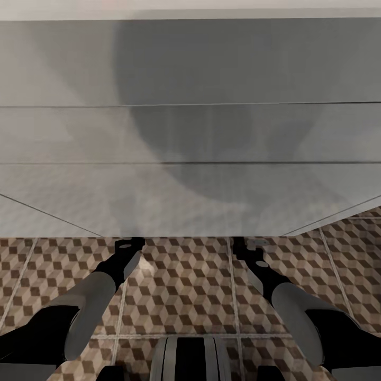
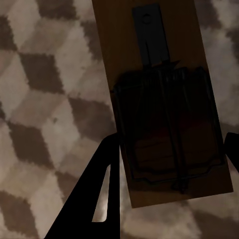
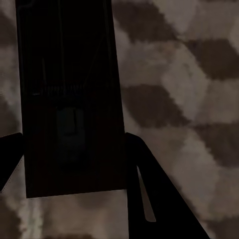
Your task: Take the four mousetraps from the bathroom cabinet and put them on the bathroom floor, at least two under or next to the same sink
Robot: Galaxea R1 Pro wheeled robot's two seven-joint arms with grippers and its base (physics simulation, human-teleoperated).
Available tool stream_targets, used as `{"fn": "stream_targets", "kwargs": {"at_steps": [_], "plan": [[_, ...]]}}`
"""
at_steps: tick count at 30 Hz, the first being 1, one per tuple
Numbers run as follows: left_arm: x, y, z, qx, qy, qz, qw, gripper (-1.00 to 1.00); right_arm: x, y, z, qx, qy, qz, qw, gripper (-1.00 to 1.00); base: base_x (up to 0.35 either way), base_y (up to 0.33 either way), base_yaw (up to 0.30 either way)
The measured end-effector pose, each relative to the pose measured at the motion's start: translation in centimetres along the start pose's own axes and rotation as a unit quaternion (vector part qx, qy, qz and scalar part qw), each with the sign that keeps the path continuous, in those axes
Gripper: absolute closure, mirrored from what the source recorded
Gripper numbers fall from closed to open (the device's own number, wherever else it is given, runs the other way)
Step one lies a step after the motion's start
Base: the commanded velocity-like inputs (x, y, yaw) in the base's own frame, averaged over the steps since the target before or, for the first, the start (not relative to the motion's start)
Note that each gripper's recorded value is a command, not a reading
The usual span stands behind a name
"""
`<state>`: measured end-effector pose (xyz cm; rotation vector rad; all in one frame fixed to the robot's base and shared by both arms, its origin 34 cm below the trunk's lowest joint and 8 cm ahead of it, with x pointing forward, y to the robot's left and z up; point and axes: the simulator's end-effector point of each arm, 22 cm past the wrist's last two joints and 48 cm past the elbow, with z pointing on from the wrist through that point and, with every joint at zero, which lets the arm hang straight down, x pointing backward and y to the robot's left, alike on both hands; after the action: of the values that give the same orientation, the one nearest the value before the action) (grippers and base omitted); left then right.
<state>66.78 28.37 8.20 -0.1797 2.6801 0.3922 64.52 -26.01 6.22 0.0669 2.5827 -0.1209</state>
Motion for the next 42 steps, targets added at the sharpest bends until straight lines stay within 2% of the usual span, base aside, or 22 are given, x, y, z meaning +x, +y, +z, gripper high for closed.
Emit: {"fn": "stream_targets", "kwargs": {"at_steps": [33, 42], "plan": [[-0.3, -0.4, -0.2, 0.002, -0.003, -0.003, 1.0000, 1.00, -0.1, 0.3, 0.0, -0.003, -0.001, -0.002, 1.0000, 1.00, 0.000, 0.000, 0.000], [1.5, -0.7, 0.9, 0.002, 0.011, 0.001, 0.9999, 1.00, 1.8, 0.3, 0.7, -0.002, 0.013, -0.005, 0.9999, 1.00, 0.000, 0.000, 0.000]]}}
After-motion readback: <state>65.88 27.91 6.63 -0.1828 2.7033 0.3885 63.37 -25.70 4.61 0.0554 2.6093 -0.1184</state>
